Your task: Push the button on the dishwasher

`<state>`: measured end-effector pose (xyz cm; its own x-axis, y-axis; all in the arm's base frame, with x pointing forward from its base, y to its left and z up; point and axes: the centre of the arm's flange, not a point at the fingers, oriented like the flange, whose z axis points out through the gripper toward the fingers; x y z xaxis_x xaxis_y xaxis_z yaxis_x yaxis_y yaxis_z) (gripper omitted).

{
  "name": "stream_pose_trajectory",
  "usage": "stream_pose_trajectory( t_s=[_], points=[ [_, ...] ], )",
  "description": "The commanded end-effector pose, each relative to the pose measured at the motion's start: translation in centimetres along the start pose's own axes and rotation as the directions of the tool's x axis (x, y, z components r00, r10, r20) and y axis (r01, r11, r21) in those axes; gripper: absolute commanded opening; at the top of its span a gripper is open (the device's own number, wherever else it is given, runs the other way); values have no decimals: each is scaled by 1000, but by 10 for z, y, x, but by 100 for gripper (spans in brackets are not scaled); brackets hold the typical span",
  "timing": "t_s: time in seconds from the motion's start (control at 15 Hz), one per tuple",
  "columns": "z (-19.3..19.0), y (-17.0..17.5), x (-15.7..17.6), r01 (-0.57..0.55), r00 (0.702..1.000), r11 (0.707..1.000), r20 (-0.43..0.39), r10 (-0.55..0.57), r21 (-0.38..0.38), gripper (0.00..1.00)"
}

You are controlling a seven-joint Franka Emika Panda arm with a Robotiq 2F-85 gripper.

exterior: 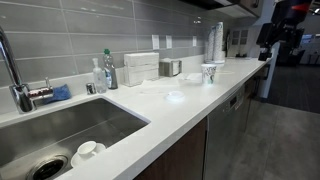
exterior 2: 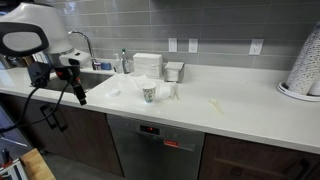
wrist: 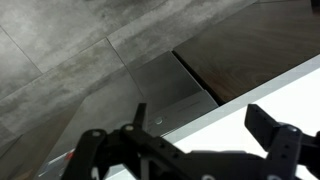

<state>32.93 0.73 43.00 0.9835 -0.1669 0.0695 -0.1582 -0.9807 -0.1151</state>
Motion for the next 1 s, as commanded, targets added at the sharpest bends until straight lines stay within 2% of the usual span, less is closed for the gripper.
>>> stream_pose_trajectory(
  t_s=[0.0,0.07,0.13,0.33,0.73,0.8,0.93],
  points=[
    [43,40,27,98,995,992,-3,-99,81,100],
    [53,50,34,117,993,989,-19,-116,89,75],
    [63,58,41,132,991,985,-25,-130,115,74],
    [99,73,56,169,985,969,-21,-168,179,50],
    [167,77,56,259,962,922,11,-274,288,4],
    [175,79,56,264,960,915,11,-280,305,0],
    [190,88,57,258,961,908,9,-277,330,0]
  ],
)
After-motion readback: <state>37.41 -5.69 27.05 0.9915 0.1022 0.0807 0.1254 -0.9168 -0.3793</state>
